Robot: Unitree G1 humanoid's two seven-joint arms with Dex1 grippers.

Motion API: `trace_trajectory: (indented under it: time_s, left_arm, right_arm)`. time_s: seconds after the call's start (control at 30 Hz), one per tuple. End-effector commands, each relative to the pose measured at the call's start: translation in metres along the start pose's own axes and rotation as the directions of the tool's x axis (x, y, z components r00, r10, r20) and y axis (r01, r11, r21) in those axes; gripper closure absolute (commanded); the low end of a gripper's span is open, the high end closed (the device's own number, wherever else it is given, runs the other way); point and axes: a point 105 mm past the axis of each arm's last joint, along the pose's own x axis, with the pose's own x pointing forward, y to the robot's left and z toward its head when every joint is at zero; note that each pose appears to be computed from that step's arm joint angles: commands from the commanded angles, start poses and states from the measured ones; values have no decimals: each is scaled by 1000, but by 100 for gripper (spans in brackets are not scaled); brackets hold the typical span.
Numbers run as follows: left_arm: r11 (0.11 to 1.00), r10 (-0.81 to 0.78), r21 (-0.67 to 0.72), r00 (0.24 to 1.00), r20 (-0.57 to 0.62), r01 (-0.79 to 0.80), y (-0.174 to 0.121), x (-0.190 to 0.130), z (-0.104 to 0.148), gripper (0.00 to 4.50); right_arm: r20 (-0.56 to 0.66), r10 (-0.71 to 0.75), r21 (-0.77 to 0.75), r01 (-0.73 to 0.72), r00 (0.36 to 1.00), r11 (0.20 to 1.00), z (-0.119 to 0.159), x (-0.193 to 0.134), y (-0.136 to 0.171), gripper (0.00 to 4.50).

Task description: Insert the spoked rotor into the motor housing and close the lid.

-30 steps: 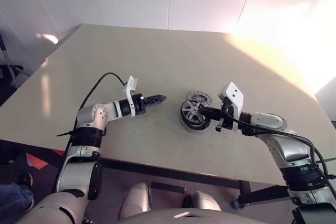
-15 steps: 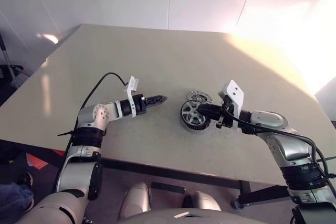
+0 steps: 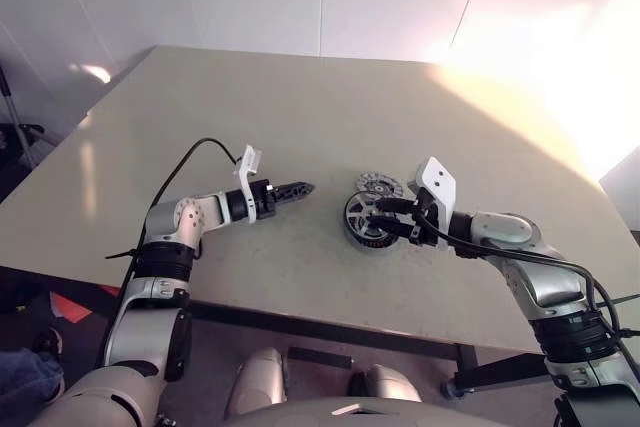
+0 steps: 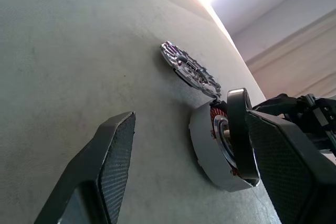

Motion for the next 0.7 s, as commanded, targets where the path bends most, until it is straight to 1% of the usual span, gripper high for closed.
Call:
trace_trajectory:
  time_s: [0.03,0.33,0.37,0.4,0.5,0.7]
  left_arm:
    - [1000,-2,30,999,34,1,-3,-5,14,95]
    - [999,25,42,999,30,-26,0,-13,18,95]
    - [999,27,44,999,29,-29,0,-13,18,95]
    - [999,29,45,999,29,-30,0,-13,19,95]
    - [998,31,48,999,29,-32,0,-13,19,95]
    - [998,31,52,999,28,-32,1,-10,17,95]
  right_arm:
    - [29,8,-65,-7,1000,998,11,1,1,265]
    - [17,11,-50,-10,1000,999,1,10,3,265]
    - [17,12,-48,-11,1000,999,0,10,2,303]
    - [17,12,-46,-12,1000,999,0,10,2,323]
    - [24,11,-50,-9,1000,999,2,10,0,420]
    - [46,-2,-63,5,999,998,10,5,-5,423]
